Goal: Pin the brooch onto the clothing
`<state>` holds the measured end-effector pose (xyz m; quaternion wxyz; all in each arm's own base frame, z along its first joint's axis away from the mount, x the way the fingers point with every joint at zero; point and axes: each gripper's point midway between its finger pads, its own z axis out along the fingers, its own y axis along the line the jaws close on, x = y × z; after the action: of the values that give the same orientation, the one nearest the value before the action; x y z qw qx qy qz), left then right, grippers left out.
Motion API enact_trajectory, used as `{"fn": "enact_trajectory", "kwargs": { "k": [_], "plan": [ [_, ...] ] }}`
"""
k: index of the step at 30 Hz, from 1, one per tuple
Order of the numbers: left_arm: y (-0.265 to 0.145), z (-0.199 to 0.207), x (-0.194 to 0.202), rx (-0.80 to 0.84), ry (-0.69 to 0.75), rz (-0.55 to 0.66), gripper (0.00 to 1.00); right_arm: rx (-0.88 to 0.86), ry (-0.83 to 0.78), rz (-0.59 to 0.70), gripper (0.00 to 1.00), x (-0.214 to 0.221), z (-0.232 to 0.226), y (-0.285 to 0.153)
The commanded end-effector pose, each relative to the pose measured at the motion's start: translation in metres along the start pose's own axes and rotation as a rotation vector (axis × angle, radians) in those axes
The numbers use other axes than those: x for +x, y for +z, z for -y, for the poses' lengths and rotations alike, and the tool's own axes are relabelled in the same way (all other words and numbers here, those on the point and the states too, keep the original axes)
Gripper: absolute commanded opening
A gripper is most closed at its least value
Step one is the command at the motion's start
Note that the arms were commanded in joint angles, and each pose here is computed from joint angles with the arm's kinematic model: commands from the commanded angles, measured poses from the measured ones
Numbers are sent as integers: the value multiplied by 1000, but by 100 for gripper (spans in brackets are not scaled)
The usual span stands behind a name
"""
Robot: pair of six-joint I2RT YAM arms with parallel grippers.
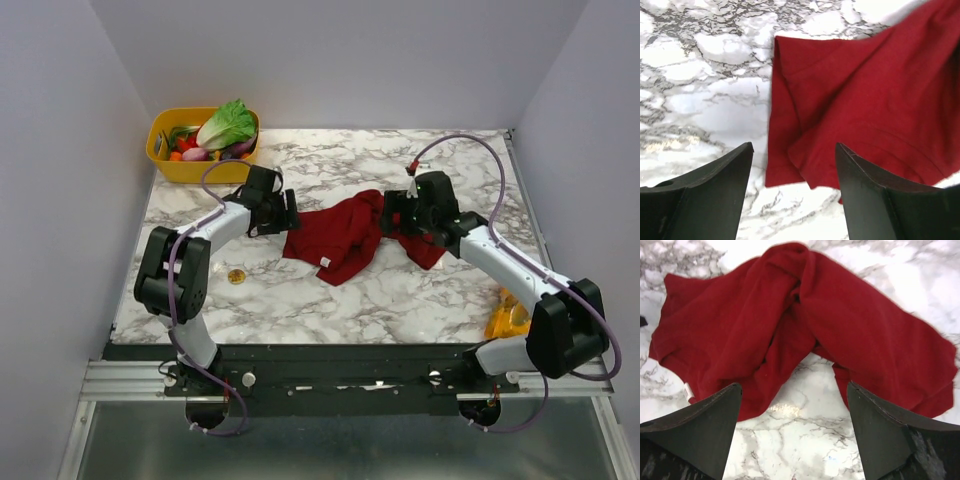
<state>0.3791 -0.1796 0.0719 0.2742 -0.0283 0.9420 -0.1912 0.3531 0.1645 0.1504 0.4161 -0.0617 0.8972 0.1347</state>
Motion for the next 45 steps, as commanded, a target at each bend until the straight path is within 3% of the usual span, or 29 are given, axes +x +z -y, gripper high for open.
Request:
{"fn": "enact_trajectory", "kwargs": {
  "k": [1, 9, 12, 13, 15, 16, 18, 26, 29, 30, 31, 34, 45],
  "plan": [
    [17, 23, -7, 123, -4, -7, 71, -91, 3, -67, 93, 22, -19, 7],
    [29, 26, 6, 165, -31, -51, 60, -91, 6, -85, 93, 29, -19, 11],
    [32, 28, 13, 188, -35, -70, 42, -90, 7, -98, 93, 31, -18, 15],
    [30, 31, 13, 204, -32, -62, 29, -97, 6, -98, 93, 31, -20, 15],
    [28, 35, 12, 226, -27, -55, 17, -105, 2, -100, 93, 31, -21, 15],
    [25, 38, 8, 241, -21, -46, 7, -105, 0, -100, 93, 31, -21, 15],
    [22, 41, 4, 247, -15, -33, 0, -109, -6, -93, 93, 30, -21, 13],
    [0, 45, -13, 227, 5, 27, 0, -155, -34, -99, 92, 37, -29, 5],
    [-4, 34, -12, 168, 4, 32, 4, -171, -45, -106, 92, 40, -35, 4],
    [-4, 28, -12, 138, 3, 36, 11, -174, -48, -108, 92, 42, -37, 4],
    [-3, 23, -8, 115, -4, 22, 37, -177, -49, -111, 92, 43, -37, 4],
    [2, 15, 0, 102, -19, 4, 57, -184, -55, -121, 92, 47, -40, 5],
    [24, 6, 20, 92, -66, -71, 58, -179, -57, -123, 92, 49, -40, 6]
  ]
}}
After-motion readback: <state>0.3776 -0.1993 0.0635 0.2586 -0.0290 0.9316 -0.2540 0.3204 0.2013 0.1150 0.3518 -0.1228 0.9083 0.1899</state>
